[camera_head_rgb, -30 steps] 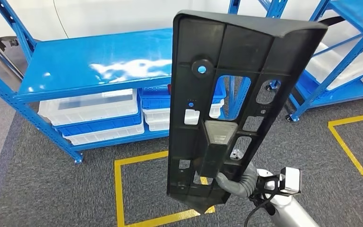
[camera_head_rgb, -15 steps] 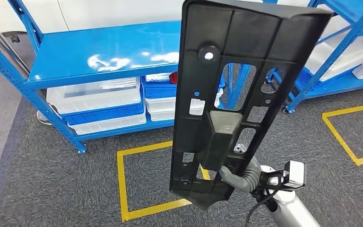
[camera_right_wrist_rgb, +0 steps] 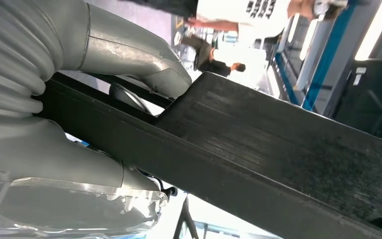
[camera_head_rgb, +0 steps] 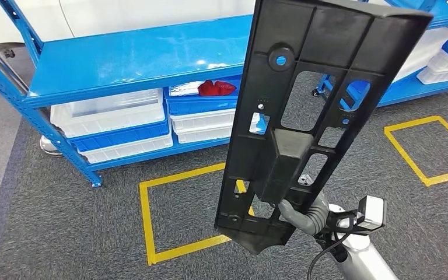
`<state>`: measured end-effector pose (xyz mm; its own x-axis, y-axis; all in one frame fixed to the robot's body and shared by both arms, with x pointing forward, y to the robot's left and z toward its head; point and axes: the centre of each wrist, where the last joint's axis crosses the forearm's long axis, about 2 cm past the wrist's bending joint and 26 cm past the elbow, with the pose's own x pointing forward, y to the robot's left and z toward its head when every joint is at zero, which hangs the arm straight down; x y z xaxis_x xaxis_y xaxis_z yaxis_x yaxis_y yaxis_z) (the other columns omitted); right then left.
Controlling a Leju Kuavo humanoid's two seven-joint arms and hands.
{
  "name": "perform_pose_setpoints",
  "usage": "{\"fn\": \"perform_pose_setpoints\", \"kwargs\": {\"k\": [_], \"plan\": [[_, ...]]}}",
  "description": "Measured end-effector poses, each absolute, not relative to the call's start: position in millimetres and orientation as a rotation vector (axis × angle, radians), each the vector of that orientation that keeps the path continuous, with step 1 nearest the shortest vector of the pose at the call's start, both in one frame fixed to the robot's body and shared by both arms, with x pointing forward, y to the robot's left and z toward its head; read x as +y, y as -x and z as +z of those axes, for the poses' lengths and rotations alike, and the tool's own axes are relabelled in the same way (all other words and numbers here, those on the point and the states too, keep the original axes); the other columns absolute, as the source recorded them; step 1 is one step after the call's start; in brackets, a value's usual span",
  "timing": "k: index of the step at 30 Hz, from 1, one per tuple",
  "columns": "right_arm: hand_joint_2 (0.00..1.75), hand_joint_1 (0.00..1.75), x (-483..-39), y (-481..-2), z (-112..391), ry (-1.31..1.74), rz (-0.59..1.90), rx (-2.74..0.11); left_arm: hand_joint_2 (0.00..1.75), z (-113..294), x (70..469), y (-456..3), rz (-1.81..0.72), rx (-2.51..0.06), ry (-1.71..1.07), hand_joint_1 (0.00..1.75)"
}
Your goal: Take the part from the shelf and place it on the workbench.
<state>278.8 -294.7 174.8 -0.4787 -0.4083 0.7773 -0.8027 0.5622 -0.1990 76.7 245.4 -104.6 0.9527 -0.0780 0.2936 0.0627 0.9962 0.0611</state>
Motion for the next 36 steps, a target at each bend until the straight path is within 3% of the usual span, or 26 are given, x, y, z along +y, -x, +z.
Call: {"fn": "perform_pose_setpoints", "kwargs": {"k": [36], "plan": [[1.75, 1.75, -287.3, -261.7, 168.3, -1.014, 0.688, -2.085, 1.75, -105.6, 229.6, -59.8, -0.078, -0.249, -0.040, 0.00]]}}
